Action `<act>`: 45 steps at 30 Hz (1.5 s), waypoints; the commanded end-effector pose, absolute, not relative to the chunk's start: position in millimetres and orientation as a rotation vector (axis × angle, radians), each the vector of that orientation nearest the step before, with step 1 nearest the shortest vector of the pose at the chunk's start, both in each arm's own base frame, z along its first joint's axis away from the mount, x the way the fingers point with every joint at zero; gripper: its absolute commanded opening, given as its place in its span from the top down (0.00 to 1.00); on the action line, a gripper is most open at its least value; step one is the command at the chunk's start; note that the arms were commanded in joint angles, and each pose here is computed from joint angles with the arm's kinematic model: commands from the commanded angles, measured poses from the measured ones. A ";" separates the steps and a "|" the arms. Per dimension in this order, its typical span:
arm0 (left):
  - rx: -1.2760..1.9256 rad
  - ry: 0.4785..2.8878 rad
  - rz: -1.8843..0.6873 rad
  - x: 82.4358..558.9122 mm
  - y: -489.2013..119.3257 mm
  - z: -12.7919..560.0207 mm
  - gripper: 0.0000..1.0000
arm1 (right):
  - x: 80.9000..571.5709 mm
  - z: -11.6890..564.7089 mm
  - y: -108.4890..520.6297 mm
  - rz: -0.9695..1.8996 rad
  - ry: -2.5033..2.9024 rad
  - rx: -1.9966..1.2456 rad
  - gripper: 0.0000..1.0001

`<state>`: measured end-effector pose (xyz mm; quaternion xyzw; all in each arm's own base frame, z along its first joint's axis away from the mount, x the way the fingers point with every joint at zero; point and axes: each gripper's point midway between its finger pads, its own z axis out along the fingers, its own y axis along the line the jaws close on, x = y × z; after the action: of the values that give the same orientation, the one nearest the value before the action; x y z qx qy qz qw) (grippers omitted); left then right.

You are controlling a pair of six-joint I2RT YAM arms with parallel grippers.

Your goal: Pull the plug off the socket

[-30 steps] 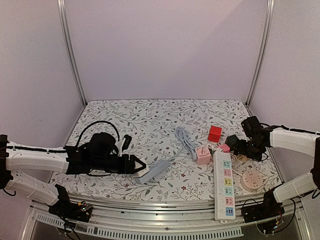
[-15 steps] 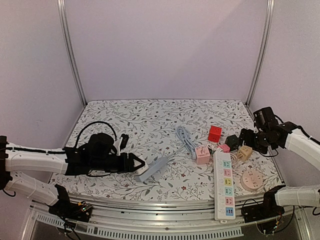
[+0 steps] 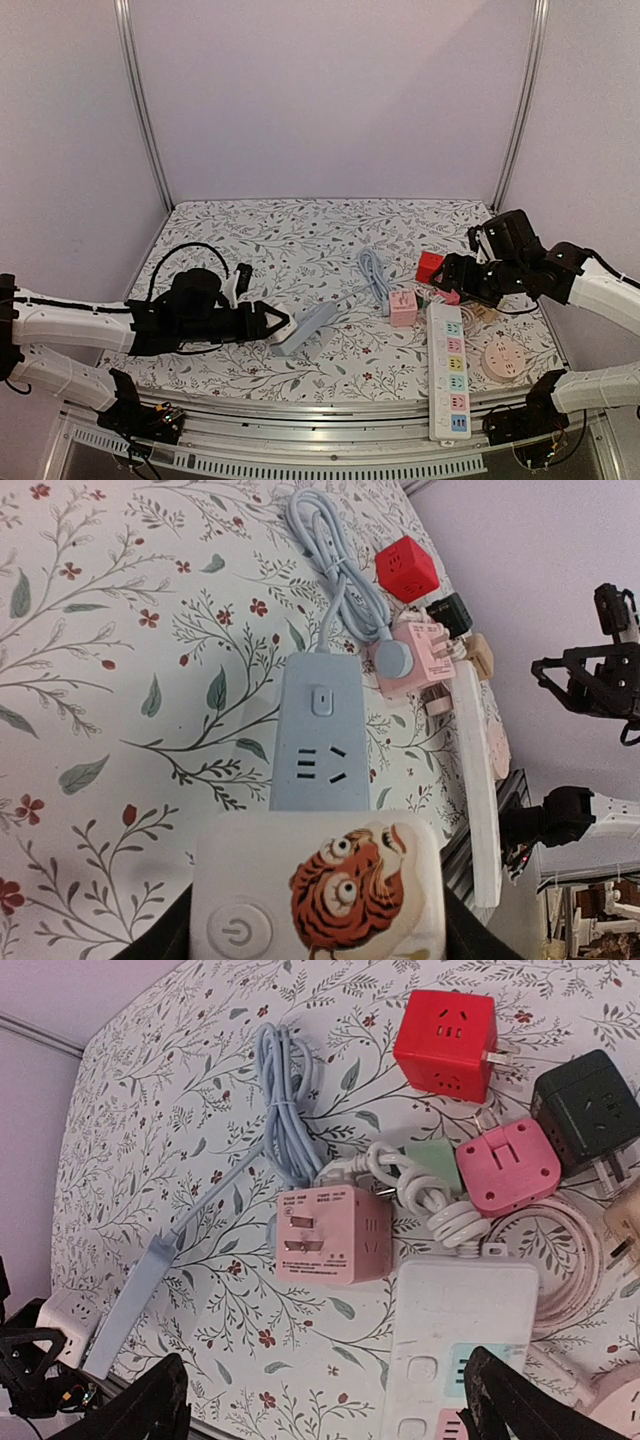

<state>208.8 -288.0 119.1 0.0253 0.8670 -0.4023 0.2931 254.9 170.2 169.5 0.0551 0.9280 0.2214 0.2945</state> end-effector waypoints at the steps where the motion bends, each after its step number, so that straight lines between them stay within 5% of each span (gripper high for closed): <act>1: 0.089 2.094 -1.125 227.9 -290.9 158.4 1.00 | 253.7 173.1 220.6 0.724 2.442 0.130 0.06; 23: 0.066 1.937 -1.173 225.9 -290.3 167.8 1.00 | 236.0 143.5 382.0 0.949 2.469 0.034 0.11; 45: 0.094 1.895 -1.307 218.1 -333.8 182.0 1.00 | 243.1 109.5 405.1 0.903 2.516 0.024 0.15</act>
<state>214.1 -315.3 126.9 0.0437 0.8110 -0.4538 0.3668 239.0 394.8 104.3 0.0065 0.9200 0.3209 0.2249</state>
